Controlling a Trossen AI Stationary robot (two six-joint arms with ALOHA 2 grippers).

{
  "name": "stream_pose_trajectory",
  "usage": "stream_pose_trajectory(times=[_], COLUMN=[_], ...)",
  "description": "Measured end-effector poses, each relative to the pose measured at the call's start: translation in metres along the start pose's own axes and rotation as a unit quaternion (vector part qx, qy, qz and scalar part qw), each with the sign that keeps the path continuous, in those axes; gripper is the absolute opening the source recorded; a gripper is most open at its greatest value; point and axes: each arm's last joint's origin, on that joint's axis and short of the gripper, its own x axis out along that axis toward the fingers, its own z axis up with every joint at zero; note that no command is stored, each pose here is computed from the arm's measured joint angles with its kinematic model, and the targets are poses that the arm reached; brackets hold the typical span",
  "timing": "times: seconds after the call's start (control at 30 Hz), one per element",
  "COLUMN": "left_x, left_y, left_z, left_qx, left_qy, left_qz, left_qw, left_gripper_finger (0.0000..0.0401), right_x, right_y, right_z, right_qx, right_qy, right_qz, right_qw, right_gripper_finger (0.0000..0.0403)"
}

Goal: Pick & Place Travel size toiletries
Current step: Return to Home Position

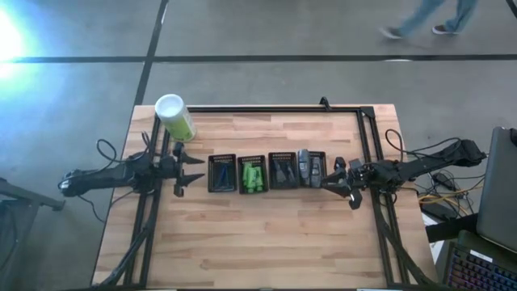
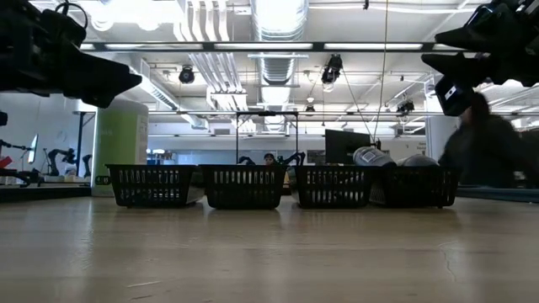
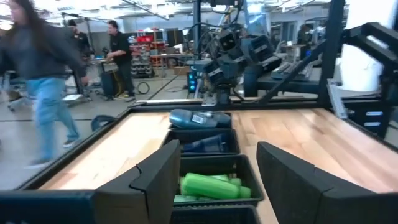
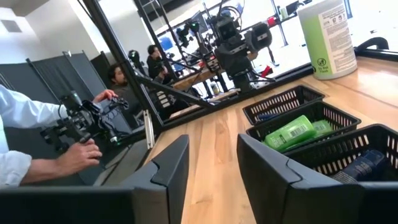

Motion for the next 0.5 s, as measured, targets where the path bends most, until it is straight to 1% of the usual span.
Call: stream_pose_trajectory(times=[0.17, 0.5], left_x=[0.0, 0.0002], left_y=[-0.0011, -0.0011], left_z=[0.0, -0.0007], left_qx=[-0.021, -0.024], left_qy=[0.0, 0.003], left_qz=[-0.006, -0.006], left_qw=[1.0, 1.0], left_gripper_finger=[0.0218, 0.0218], right_x=[0.0, 0.0], right_y=[0.0, 0.0], right_z=[0.0, 0.0], right_qx=[0.0, 0.0], right_qy=[0.0, 0.0], right_qz=[0.0, 0.0], right_qw=[1.0, 1.0], right_gripper_finger=[0.0144, 0.0168])
